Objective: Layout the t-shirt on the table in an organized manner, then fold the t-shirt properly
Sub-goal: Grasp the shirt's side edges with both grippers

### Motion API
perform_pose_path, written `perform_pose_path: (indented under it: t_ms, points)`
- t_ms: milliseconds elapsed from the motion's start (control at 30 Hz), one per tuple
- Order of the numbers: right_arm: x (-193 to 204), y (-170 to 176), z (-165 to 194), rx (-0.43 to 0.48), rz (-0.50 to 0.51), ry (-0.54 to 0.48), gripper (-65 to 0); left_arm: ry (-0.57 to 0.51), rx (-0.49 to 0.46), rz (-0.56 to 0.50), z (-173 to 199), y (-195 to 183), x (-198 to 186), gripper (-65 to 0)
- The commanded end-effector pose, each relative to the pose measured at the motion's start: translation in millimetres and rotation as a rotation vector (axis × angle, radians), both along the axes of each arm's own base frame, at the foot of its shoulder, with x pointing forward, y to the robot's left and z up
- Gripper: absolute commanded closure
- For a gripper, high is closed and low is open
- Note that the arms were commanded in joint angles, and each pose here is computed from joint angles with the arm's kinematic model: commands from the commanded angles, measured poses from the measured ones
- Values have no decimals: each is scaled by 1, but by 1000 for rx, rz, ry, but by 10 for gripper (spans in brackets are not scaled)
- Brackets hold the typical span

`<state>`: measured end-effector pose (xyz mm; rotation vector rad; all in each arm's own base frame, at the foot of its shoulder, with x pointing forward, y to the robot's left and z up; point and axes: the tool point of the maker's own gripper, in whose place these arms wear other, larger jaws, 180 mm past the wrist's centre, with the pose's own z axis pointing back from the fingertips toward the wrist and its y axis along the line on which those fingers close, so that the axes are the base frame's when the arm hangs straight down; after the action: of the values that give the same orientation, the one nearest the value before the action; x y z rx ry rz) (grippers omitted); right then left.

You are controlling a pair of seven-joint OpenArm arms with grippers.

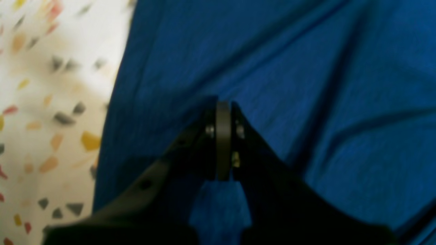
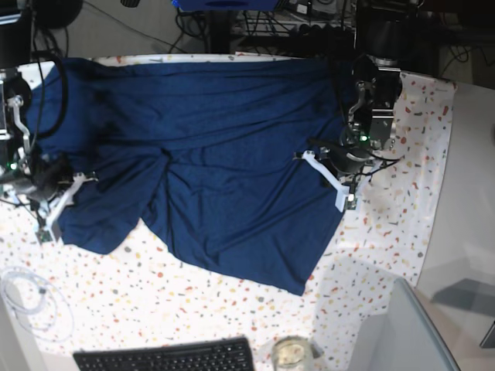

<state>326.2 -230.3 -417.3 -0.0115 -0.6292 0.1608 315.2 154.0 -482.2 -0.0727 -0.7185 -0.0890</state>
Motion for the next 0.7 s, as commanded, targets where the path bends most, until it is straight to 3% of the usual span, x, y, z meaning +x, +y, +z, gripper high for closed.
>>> perform_pose_path:
  t_ms: [0, 100, 167, 367, 433, 567, 667]
  points:
    - [22, 1, 23, 18, -11, -80, -197, -43, -8, -4, 10, -1, 8, 0]
    - [37, 17, 31, 68, -23, -106, -396, -87, 7, 47, 18, 23, 6, 0]
    - [50, 27, 31, 108, -37, -112, -464, -115, 11, 80, 21, 36, 4, 0]
    - [89, 9, -3, 164, -219, -90, -477, -166, 26, 148, 38, 61, 0, 0]
    - [91, -11, -7, 127, -324, -129, -483, -192, 36, 160, 48, 68, -2, 0]
    - [87, -27, -12, -26, -339, -122, -488, -213, 57, 194, 58, 84, -13, 0]
    - [80, -26, -25, -37, -341, -84, -488, -207, 67, 217, 57, 94, -19, 0]
